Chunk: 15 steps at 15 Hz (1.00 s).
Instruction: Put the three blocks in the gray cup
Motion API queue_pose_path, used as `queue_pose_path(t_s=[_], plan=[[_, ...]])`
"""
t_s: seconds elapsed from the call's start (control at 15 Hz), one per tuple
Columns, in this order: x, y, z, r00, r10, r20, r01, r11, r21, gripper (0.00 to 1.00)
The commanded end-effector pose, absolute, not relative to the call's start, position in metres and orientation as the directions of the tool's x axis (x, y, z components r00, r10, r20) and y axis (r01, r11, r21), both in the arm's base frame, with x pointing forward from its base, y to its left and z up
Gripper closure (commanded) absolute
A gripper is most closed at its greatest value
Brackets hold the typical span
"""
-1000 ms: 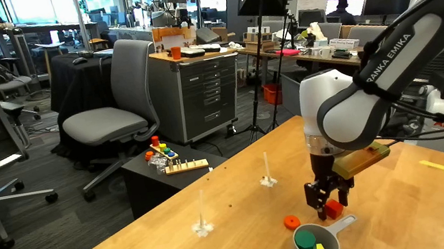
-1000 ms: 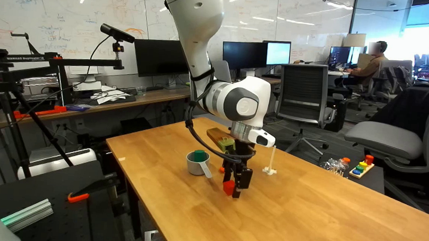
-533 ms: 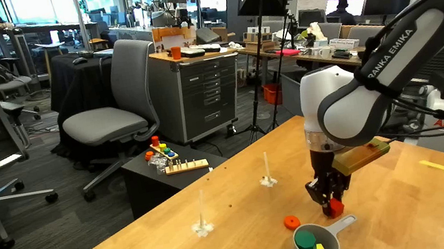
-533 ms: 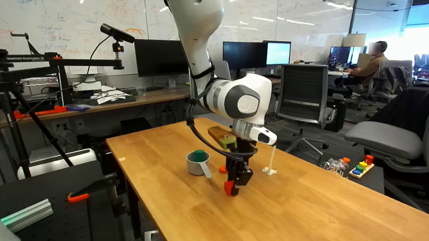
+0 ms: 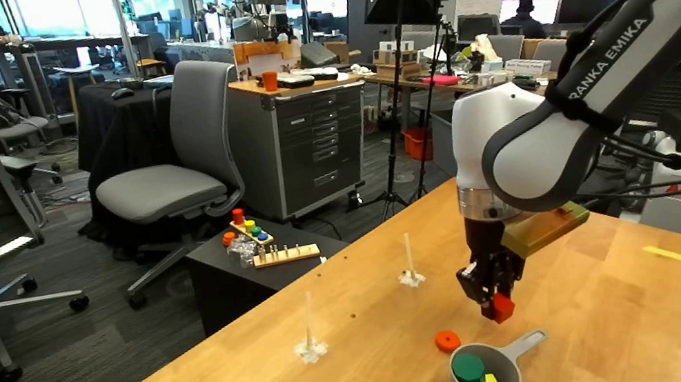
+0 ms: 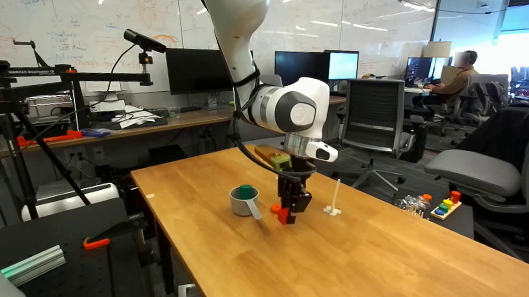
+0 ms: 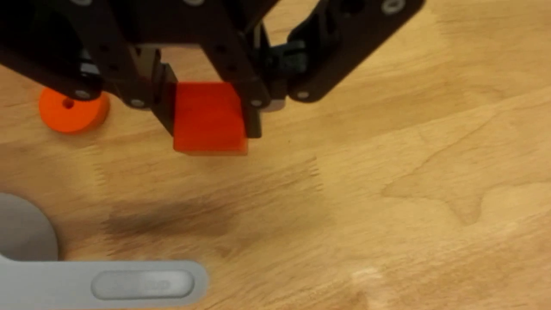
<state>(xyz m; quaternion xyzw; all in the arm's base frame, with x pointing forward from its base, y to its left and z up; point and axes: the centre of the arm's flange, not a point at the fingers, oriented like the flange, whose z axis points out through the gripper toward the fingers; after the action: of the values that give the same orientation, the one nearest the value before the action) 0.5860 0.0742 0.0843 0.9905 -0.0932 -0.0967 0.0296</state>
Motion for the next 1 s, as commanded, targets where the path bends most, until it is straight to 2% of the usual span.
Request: queue_pose_path(t_s=[0.0,0.47,0.93], plan=[[0.584,0.100,0.116,0.974,-0.156,-0.167,-0.152,-0.988,0.034,0.88],[0.581,0.162,0.154,0.982,-0.088,-0.169,-0.105,-0.990,-0.099,0.88],[0.571,0.175,0.160,0.972,-0.101,-0.210,-0.128,-0.985,-0.119,0.88]])
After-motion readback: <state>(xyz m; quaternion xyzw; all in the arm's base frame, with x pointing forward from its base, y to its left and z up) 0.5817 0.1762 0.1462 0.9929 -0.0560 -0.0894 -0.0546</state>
